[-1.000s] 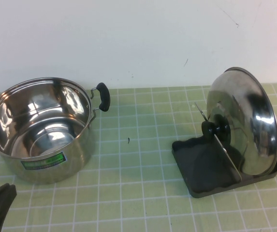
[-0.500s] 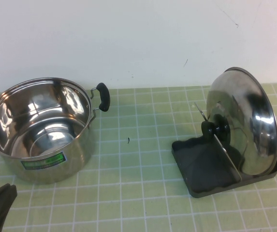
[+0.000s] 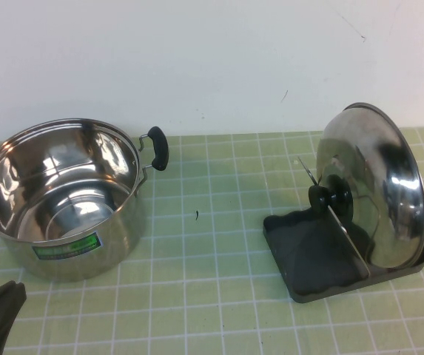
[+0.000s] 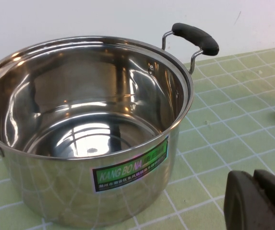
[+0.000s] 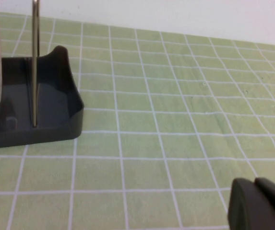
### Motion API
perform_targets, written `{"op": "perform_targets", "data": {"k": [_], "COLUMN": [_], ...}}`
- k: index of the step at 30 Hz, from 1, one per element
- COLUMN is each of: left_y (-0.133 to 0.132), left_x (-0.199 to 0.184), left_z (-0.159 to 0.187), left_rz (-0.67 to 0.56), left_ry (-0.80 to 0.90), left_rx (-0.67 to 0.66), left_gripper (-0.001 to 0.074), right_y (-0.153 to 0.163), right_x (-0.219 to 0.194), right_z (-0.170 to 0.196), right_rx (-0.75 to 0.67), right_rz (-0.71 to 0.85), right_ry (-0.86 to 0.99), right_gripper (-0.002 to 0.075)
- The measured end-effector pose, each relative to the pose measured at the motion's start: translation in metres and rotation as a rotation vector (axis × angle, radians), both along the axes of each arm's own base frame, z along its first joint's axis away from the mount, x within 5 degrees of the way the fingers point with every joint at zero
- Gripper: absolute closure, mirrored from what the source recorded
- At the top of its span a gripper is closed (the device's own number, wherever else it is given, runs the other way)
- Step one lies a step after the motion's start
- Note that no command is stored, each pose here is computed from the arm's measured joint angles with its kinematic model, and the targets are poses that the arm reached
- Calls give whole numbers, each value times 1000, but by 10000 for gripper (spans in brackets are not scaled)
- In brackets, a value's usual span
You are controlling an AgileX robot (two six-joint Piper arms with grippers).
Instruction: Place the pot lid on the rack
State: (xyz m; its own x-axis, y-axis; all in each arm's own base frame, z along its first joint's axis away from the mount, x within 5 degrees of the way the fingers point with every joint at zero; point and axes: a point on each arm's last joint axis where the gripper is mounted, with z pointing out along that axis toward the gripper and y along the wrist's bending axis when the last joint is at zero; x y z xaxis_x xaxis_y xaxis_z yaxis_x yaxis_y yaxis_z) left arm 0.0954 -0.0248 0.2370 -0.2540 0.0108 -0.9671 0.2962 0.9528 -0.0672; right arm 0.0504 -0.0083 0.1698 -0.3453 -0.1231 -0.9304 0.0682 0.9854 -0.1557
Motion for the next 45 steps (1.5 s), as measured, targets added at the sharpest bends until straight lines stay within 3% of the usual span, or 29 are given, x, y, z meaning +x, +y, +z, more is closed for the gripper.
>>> {"op": "perform_targets", "data": {"k": [33, 38, 41, 45], "left_y": [-4, 11, 23, 29], "left_x": [-1, 2, -5, -23], "left_z": [2, 14, 9, -3], "left_rz": [-35, 190, 324, 400], "left_ry": [-19, -143, -159, -96], "left_rx": [-13, -217, -213, -174], "left_gripper": [735, 736, 736, 736], "right_y": [3, 3, 3, 3], "right_x": [0, 0, 0, 0], "right_z": [0, 0, 0, 0], "right_rx": [64, 66, 66, 66], "right_rz": [26, 26, 26, 26], "right_ry": [-5, -5, -5, -5], "right_gripper": [727, 727, 727, 727]}}
